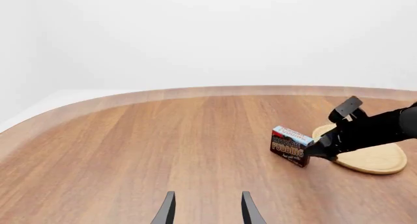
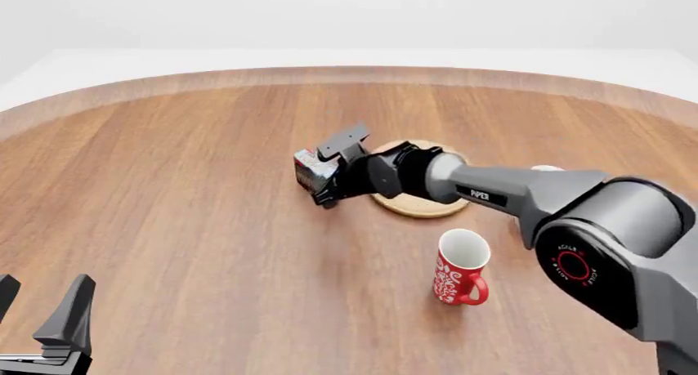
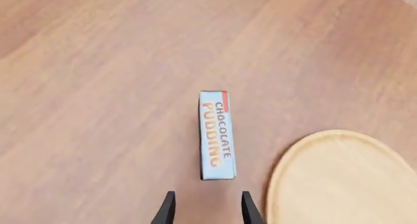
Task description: Put the chocolate pudding to the left of the plate.
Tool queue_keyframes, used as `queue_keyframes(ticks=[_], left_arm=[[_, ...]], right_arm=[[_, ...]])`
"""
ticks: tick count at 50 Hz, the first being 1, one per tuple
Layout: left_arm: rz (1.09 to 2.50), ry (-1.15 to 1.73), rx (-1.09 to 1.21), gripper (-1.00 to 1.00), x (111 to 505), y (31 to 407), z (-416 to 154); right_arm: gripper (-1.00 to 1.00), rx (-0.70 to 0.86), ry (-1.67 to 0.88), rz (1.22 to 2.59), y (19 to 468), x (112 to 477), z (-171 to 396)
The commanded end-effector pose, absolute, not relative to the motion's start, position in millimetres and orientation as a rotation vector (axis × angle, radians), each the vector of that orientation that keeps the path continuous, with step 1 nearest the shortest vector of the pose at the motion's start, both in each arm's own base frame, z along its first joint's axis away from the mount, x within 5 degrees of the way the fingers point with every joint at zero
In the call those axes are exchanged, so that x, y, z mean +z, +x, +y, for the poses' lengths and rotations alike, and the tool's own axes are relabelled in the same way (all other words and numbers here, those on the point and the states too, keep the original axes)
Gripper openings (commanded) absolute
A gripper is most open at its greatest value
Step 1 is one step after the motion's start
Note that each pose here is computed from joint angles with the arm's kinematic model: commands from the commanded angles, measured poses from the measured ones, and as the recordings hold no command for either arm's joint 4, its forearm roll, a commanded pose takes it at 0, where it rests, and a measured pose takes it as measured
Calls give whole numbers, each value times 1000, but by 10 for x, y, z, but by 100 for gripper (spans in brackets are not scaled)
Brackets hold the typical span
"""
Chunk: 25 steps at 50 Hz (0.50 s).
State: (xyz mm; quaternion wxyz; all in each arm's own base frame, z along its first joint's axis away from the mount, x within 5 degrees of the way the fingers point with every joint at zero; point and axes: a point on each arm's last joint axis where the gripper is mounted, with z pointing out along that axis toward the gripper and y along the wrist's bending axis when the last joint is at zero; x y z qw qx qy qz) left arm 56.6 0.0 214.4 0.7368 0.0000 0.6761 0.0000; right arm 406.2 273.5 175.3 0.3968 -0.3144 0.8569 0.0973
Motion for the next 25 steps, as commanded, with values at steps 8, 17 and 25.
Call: queue_keyframes(ticks=[8, 17, 25], left_arm=[[1485, 0, 0, 100, 2144, 566, 0], [1485, 0, 0, 100, 2144, 566, 0], [1485, 0, 0, 100, 2144, 566, 0]], right_arm=[[100, 258, -730, 2080, 3410, 2434, 2174], [100, 318, -662, 1973, 3073, 2623, 2027], [100, 327, -657, 1955, 2988, 2696, 1988]])
